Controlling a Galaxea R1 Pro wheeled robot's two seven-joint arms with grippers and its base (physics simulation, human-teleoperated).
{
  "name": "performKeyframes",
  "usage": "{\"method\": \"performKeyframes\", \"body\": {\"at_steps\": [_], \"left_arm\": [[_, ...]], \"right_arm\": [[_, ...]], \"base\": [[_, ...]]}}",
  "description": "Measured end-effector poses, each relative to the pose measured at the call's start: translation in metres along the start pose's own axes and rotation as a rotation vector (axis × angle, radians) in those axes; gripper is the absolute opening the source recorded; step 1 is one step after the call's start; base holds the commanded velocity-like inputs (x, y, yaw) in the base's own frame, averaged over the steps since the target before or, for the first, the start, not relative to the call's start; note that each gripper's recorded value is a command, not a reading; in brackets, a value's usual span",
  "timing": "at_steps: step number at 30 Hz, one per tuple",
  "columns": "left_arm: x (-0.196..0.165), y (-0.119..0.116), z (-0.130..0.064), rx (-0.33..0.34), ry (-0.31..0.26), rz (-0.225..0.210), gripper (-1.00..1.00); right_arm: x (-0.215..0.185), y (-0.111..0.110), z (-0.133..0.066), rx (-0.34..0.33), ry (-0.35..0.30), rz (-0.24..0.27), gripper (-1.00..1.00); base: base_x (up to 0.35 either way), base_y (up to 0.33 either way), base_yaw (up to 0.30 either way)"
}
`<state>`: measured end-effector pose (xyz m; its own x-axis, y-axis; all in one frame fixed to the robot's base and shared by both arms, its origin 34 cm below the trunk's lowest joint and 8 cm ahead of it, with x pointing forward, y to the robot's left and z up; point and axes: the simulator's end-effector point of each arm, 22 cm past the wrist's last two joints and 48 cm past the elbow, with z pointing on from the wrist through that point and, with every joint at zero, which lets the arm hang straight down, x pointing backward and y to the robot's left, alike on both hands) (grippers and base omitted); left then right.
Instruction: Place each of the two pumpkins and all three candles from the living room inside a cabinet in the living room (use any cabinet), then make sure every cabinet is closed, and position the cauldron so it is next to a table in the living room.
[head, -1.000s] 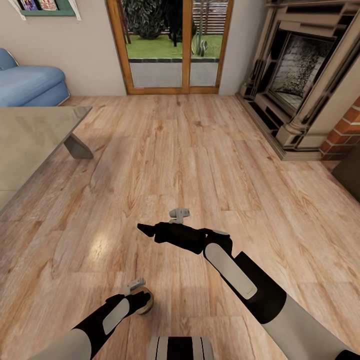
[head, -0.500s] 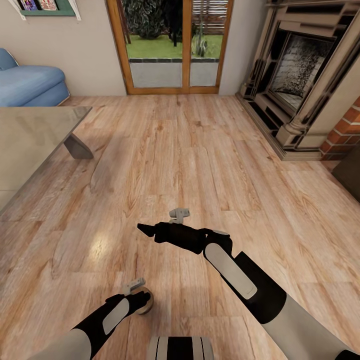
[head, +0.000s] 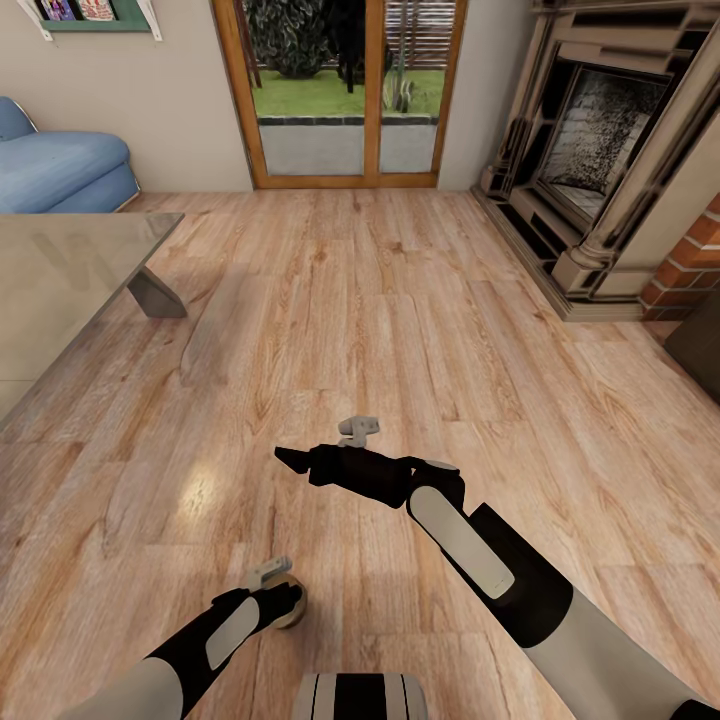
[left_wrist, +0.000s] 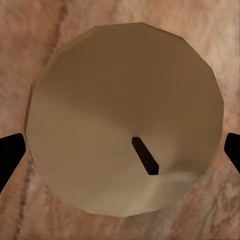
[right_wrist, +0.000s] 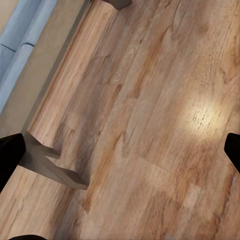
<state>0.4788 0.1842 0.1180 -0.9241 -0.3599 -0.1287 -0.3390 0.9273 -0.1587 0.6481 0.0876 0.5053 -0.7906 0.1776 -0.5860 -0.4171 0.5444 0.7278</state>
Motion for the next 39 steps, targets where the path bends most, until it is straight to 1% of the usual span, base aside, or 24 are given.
{"method": "performKeyframes", "body": {"at_steps": [23,34,39], "left_arm": [[0.0018,-0.0014,0.0001,0.001,0.001,0.016,1.0],[0.0018,-0.0016,0.0001,0.001,0.001,0.016,1.0],[0.0068,0.0007,0.0043,-0.003,0.013,0.014,1.0]], "right_arm": [[-0.0001,0.0001,0.0,0.0,-0.001,0.0,1.0],[0.0,0.0002,0.0,-0.001,0.0,0.0,1.0],[0.0039,-0.0046,0.0025,0.0,0.006,0.009,1.0]], "base": [[0.0,0.0,0.0],[0.0,0.0,0.0],[0.0,0.0,0.0]]}}
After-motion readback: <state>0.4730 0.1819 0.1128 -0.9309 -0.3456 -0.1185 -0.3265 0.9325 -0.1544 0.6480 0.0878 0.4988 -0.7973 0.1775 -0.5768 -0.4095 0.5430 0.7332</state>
